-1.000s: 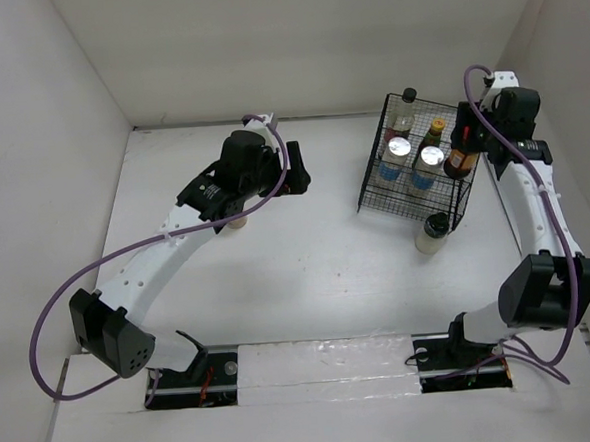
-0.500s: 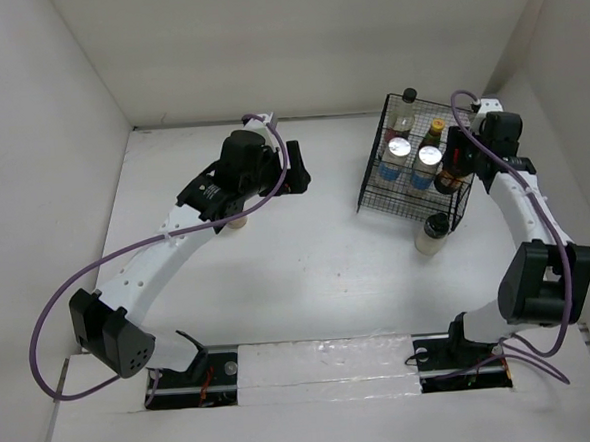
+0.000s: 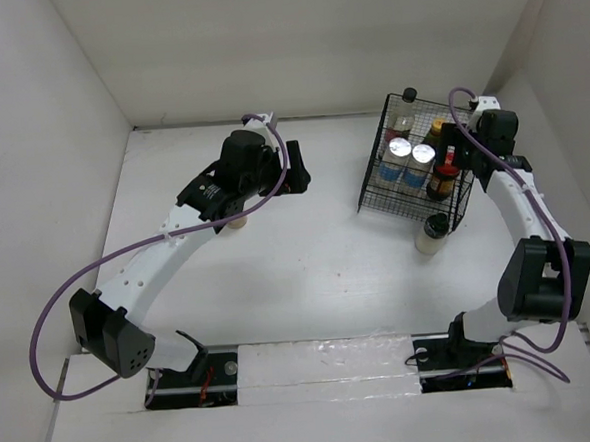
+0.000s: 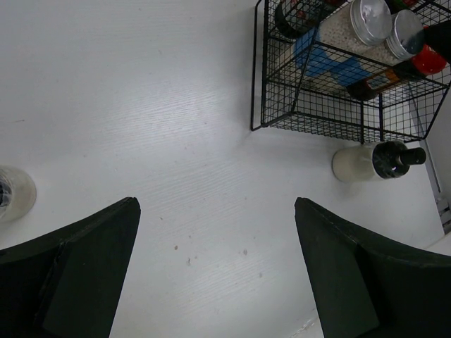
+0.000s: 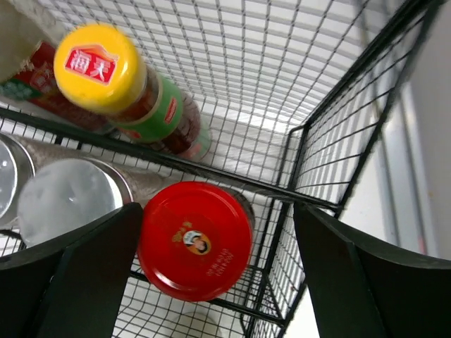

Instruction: Organize the condiment bottles

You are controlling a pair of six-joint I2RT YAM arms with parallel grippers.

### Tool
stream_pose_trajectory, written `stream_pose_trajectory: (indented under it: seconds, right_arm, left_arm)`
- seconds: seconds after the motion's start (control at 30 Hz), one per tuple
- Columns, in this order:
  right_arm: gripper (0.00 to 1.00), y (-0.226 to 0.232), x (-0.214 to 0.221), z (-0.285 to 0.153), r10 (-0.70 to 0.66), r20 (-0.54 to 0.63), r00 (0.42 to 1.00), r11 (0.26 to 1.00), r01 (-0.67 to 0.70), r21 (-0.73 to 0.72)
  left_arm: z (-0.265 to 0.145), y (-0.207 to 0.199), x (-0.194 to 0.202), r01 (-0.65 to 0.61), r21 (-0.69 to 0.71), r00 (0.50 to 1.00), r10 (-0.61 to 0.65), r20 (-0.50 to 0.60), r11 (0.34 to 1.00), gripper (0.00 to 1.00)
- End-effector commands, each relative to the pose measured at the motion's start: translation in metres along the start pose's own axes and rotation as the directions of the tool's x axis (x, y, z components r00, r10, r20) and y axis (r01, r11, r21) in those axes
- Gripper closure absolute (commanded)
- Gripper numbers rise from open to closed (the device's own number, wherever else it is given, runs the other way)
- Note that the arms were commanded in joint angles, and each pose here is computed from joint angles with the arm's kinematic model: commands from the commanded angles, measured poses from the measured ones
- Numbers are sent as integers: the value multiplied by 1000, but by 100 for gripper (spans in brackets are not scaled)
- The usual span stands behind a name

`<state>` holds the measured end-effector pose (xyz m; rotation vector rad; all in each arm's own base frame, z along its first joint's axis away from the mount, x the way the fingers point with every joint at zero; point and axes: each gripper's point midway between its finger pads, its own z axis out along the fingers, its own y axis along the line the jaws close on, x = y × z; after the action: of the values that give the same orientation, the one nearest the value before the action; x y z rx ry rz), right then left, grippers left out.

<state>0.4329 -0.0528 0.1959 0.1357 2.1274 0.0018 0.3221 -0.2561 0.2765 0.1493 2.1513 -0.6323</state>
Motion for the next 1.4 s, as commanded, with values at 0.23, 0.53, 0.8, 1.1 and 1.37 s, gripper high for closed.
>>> stream_pose_trajectory:
  seconds: [0.23, 0.53, 0.8, 1.1, 1.37]
  right_arm:
    - [84, 18, -50, -112, -6, 229, 973, 996, -15, 87]
    - [25, 63, 110, -153, 66, -124, 990, 996, -73, -52]
    - [26, 51, 106, -126, -1, -153, 988, 1000, 5, 28]
    - [39, 43, 93, -94, -57, -112, 992, 996, 64, 57]
    - [56, 38, 120, -81, -33, -174, 984, 996, 46, 75]
  left_arm:
    - [-5, -11, -26, -3, 24, 997, 1, 78, 1000, 14]
    - [-6, -15, -32, -4, 37, 996, 1, 84, 999, 17]
    - [-10, -21, -29, 3, 67, 997, -8, 70, 998, 17]
    - [-19, -20, -23, 12, 78, 998, -17, 66, 997, 17]
    - [-17, -15, -12, 31, 66, 999, -34, 42, 997, 17]
